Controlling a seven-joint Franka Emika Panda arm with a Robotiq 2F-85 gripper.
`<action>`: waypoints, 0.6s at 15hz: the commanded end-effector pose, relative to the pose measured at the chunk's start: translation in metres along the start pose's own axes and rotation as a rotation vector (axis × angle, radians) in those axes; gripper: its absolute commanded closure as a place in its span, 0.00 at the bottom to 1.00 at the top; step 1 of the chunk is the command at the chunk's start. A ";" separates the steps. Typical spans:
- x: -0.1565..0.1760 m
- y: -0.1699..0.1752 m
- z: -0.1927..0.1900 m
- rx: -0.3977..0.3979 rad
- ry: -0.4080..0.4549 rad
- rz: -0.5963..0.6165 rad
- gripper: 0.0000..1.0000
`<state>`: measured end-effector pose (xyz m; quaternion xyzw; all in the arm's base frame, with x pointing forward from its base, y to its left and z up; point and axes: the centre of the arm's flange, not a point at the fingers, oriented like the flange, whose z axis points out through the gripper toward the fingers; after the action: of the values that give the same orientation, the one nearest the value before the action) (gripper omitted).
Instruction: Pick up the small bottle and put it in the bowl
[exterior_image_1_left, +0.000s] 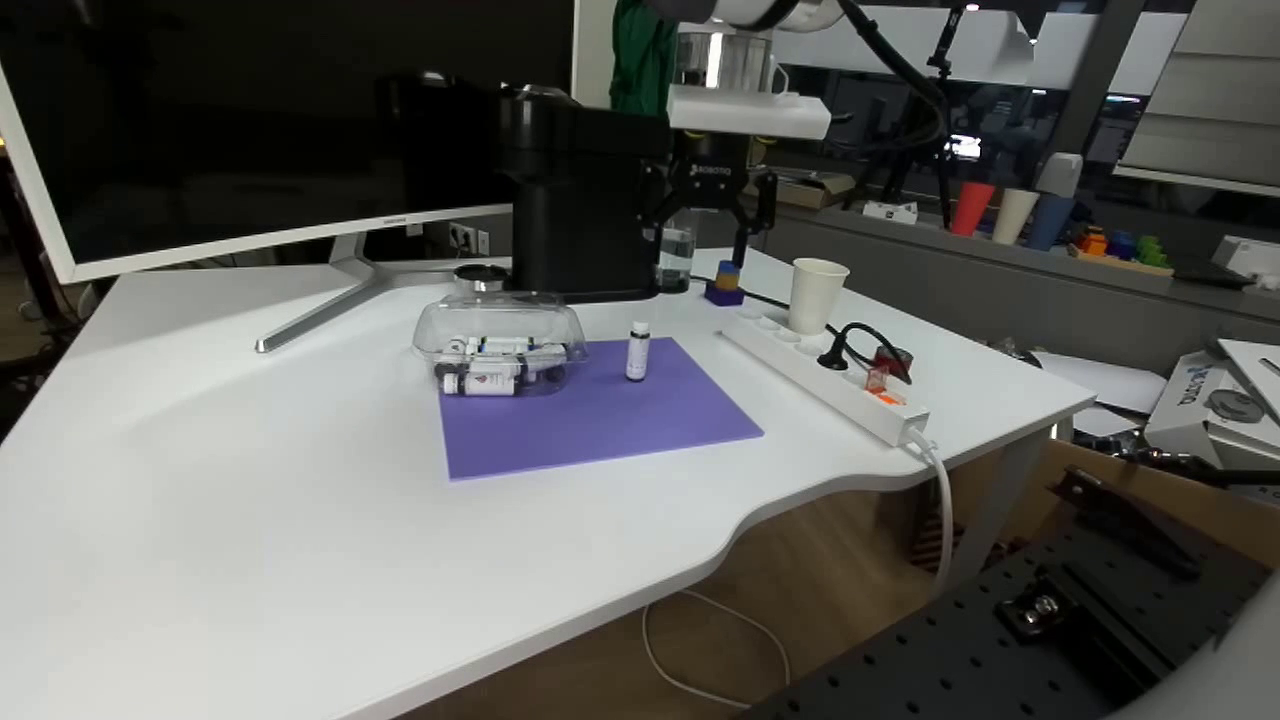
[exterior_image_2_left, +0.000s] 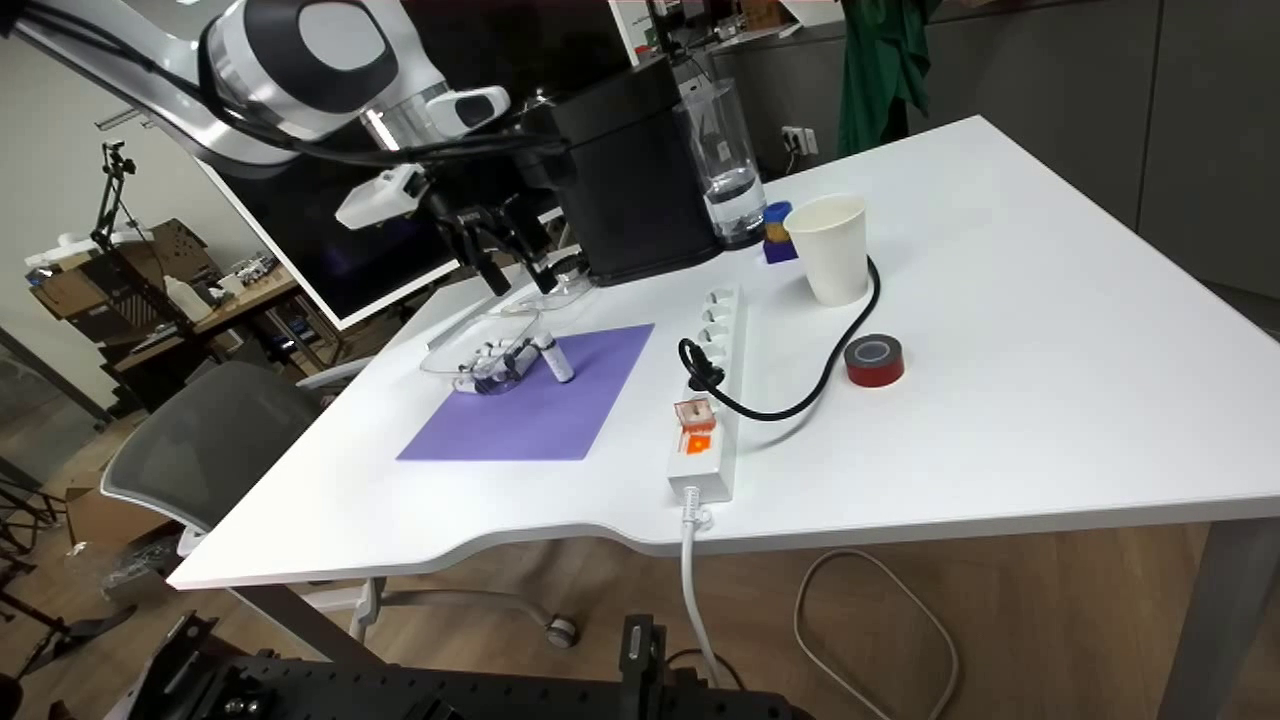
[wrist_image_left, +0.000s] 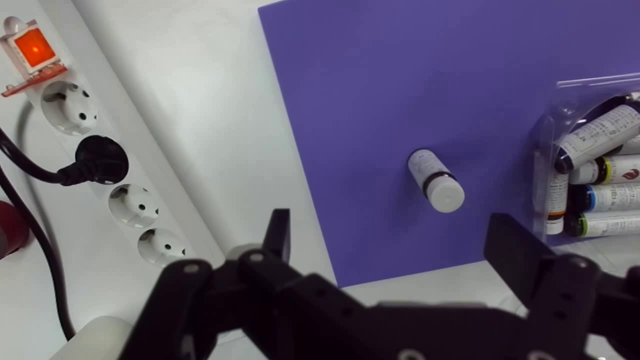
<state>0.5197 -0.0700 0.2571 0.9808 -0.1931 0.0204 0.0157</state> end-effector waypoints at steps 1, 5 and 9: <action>0.001 0.001 0.013 -0.028 -0.022 -0.026 0.00; 0.008 -0.009 0.049 -0.046 -0.055 -0.063 0.00; 0.010 -0.025 0.075 -0.046 -0.049 -0.094 0.00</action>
<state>0.5242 -0.0580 0.1962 0.9865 -0.1606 -0.0156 0.0289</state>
